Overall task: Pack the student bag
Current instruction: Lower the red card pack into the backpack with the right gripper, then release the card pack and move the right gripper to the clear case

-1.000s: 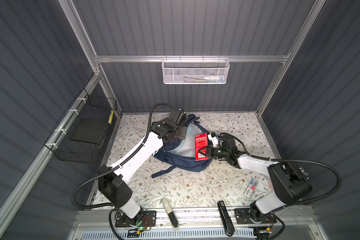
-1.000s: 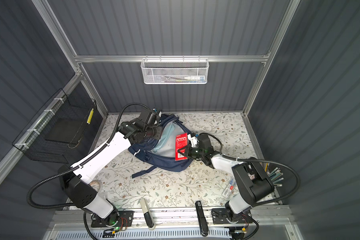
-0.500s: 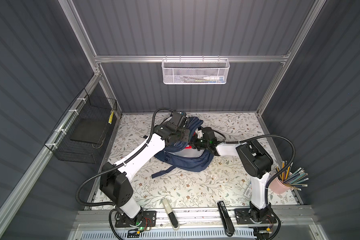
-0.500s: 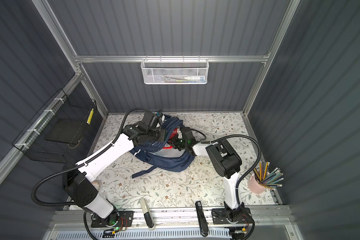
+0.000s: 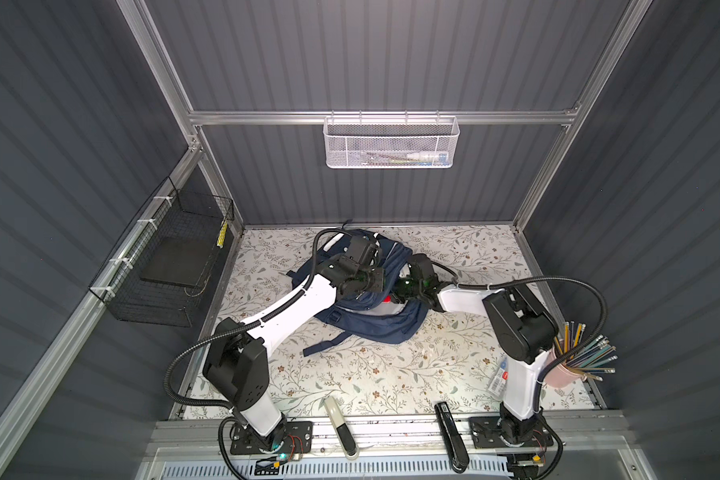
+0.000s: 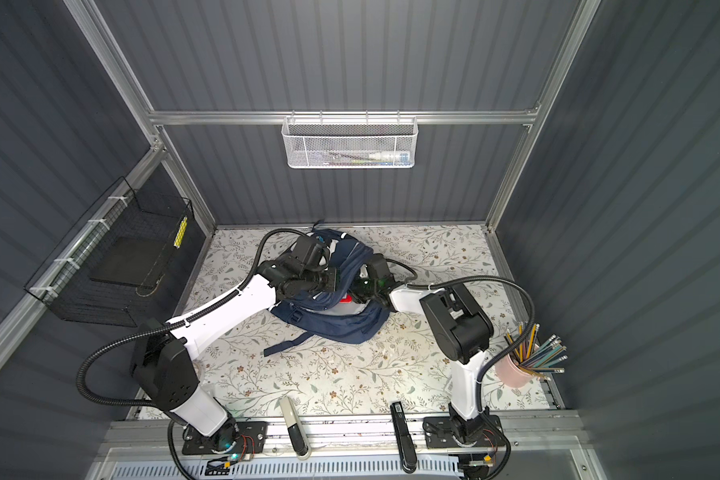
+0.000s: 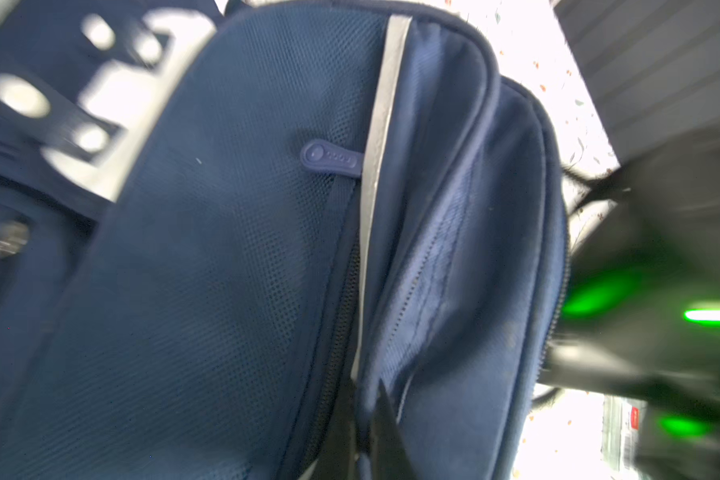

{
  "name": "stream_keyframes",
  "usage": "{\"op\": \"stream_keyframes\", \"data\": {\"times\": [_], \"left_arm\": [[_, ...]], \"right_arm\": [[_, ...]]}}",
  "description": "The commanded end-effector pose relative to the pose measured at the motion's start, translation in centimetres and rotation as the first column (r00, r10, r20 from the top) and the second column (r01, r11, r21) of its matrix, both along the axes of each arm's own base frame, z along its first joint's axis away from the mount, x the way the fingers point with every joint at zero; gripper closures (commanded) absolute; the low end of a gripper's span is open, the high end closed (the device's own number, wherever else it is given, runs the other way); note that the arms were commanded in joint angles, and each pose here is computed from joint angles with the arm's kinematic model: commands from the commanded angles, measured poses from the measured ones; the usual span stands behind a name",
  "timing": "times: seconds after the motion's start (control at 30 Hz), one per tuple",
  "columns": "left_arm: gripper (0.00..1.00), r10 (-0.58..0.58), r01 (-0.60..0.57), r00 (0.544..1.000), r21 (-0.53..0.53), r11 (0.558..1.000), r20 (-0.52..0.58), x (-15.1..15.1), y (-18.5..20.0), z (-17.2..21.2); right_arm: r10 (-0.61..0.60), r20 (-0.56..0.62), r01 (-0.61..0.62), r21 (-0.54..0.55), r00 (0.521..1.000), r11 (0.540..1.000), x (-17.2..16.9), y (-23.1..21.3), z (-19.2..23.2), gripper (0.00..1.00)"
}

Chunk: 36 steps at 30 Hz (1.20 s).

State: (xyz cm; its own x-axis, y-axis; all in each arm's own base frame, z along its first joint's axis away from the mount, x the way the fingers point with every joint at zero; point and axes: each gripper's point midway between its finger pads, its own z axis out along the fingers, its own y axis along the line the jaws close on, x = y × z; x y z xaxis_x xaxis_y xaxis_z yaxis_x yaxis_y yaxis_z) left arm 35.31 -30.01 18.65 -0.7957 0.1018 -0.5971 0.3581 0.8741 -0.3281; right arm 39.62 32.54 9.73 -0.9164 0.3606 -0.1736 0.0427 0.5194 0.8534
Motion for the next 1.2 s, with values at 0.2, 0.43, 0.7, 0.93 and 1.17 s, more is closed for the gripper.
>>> {"op": "stream_keyframes", "data": {"times": [0.2, 0.43, 0.7, 0.93, 1.17], "left_arm": [[1.0, 0.031, -0.034, 0.999, -0.097, 0.995, -0.033, 0.1, -0.8, -1.4], [1.0, 0.019, -0.027, 0.997, -0.116, 0.993, -0.069, -0.4, -1.1, -2.7], [1.0, 0.006, -0.014, 0.998, -0.134, 0.991, -0.061, -0.8, -1.1, -1.6], [0.75, 0.039, -0.041, 0.999, -0.084, 0.996, -0.035, -0.8, 0.0, -1.5], [0.34, 0.002, -0.001, 0.996, -0.02, 1.0, 0.086, -1.9, -0.8, 1.7]], "right_arm": [[0.043, -0.065, -0.053, -0.161, 0.997, 0.986, -3.9, -4.8, -1.2, 0.34], [0.028, 0.024, -0.023, -0.214, 0.999, 0.977, -5.2, -6.9, -0.6, 0.46], [0.106, 0.01, -0.103, -0.173, 0.994, 0.979, -2.8, -2.2, -1.4, 0.8], [0.002, 0.073, 0.02, -0.305, 0.997, 0.952, -5.4, -7.6, 1.2, 0.56], [-0.124, 0.022, 0.115, -0.554, 0.992, 0.824, -12.8, -17.0, 0.8, 0.34]]}}
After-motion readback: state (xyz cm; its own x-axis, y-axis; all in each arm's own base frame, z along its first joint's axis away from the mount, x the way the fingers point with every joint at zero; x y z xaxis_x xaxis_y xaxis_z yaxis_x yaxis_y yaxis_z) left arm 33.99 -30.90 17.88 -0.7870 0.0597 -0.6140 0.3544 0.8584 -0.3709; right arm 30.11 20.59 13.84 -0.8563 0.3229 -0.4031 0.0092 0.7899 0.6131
